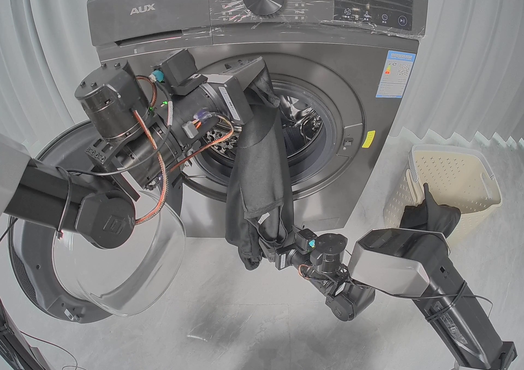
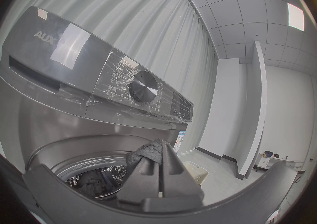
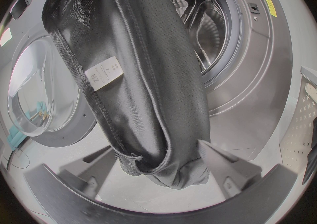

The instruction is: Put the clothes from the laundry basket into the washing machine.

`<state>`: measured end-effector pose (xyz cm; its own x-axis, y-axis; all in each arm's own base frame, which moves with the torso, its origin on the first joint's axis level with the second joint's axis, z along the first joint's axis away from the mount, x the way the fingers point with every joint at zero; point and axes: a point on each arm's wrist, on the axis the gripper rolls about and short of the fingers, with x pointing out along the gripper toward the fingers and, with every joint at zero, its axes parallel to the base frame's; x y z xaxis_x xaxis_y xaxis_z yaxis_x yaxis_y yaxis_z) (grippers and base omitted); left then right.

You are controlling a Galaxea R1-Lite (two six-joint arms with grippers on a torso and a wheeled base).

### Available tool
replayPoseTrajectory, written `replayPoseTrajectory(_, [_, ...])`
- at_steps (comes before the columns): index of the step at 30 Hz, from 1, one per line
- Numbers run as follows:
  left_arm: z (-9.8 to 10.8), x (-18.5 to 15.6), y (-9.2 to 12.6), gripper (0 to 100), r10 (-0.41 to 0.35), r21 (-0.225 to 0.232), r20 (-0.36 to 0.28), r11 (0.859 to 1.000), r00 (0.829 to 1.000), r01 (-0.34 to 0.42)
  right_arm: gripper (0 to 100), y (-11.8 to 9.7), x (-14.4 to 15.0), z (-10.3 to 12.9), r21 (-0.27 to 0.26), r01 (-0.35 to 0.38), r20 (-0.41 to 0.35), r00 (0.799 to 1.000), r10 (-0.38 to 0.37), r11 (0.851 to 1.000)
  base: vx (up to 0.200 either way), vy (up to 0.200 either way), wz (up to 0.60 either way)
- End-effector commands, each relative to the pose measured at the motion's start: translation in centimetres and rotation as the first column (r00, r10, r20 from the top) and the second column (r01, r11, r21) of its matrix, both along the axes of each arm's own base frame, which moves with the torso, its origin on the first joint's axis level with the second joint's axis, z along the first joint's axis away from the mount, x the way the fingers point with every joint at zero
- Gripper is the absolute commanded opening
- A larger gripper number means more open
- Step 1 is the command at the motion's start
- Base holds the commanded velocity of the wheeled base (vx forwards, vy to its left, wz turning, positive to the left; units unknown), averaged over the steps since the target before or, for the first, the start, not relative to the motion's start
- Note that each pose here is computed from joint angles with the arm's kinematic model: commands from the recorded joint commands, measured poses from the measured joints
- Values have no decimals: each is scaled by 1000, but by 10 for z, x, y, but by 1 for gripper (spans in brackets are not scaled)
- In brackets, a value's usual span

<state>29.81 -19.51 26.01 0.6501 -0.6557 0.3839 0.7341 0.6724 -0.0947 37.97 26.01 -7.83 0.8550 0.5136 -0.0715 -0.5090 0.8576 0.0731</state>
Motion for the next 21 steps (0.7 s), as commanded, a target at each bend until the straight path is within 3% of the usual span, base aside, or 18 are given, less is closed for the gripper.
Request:
replayPoseTrajectory(1, [-1, 0, 1, 0, 3, 1, 0, 1000, 1000, -3, 0, 1, 0, 0, 4, 0, 3, 1000, 0, 1000, 0, 0, 0])
replayPoseTrajectory(10, [-3, 4, 6, 0, 19, 3, -5, 1000, 1000, -19, 0, -11, -7, 7, 9, 13, -4, 1000, -13, 1000, 0, 0, 0])
replayPoseTrajectory(17, [-17, 9, 21, 0, 64, 26, -41, 998, 997, -63, 0, -36, -24, 58, 11, 28, -7, 1000, -28, 1000, 0, 0, 0])
replayPoseTrajectory(21, [-35, 14, 39, 0, 116, 53, -81, 992, 990, -112, 0, -73, -46, 94, -16, 55, -28, 998, -55, 998, 0, 0, 0])
